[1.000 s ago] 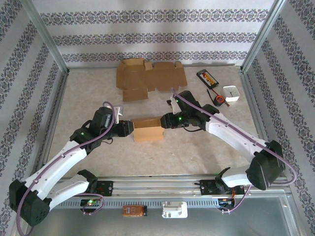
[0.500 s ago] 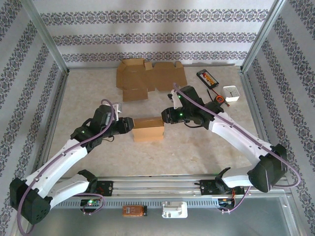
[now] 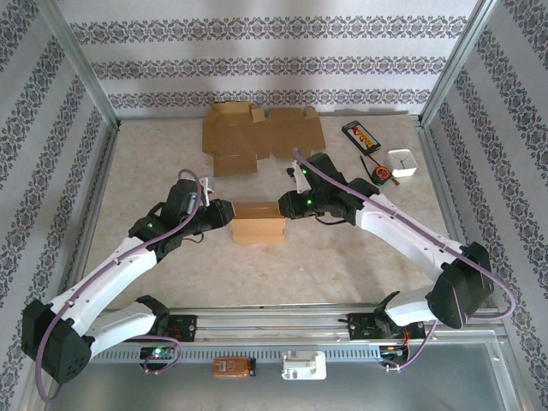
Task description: Fold the paper box
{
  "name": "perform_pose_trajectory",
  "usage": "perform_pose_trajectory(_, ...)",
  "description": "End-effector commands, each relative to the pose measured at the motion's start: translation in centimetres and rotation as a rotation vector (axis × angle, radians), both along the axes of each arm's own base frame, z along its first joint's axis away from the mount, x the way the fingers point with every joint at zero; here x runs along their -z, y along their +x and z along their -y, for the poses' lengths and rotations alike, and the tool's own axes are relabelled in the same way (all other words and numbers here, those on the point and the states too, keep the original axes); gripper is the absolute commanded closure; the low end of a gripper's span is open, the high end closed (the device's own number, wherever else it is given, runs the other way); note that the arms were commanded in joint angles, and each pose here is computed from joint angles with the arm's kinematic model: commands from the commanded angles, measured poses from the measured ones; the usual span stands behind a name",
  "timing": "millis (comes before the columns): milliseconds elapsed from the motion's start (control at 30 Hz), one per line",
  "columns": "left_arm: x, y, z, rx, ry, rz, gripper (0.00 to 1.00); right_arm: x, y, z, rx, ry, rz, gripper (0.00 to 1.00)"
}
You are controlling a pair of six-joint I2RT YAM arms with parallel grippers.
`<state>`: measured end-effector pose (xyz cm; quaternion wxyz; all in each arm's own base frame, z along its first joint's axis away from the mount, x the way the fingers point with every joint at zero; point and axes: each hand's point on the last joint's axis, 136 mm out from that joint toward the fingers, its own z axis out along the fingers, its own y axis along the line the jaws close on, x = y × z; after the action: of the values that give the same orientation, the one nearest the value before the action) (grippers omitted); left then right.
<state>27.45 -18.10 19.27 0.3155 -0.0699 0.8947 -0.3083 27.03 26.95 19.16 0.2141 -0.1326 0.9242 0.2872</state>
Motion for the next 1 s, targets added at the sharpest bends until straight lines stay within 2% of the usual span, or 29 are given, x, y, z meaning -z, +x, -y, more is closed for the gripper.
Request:
perform_pose_trajectory(0, 0.9, -0.8, 0.7, 0.032, -0.021, -0.031, 0.81, 1.9, -0.4, 0.2, 0.019, -0.029, -0.026, 0.79)
perform_pose_trajectory(167, 2.8, -1.9, -0.9, 0.002, 0.035, -0.052, 0.81, 4.1, -0.9, 1.0, 0.030, -0.072, -0.057, 0.78)
perform_pose_trajectory(233, 2.6, -2.1, -1.2, -0.008, 0.036, -0.036, 0.81, 3.4, -0.8, 0.9, 0.027, -0.060, -0.045, 0.77)
perform_pose_trajectory(400, -0.8, -1.1, -1.3, -0.016, 0.017, 0.076, 0.64, -0.9, 0.3, 0.5, 0.031, 0.013, 0.031, 0.70)
perform_pose_trajectory(500, -2.7, -0.3, -1.4, -0.031, 0.018, 0.131, 0.60, -2.8, 1.1, 0.6, 0.041, 0.032, 0.083, 0.68)
perform_pose_trajectory(633, -2.7, 0.5, -0.9, -0.031, 0.020, 0.133, 0.58, -2.9, 2.2, 1.3, 0.071, 0.010, 0.111, 0.67)
perform_pose_trajectory(733, -1.3, 0.6, -0.7, -0.025, 0.037, 0.094, 0.60, -1.7, 2.4, 1.3, 0.074, 0.001, 0.089, 0.68)
perform_pose_trajectory(967, 2.8, -1.1, -0.6, 0.004, 0.039, -0.032, 0.80, 3.7, 0.6, 1.0, 0.033, -0.055, -0.044, 0.70)
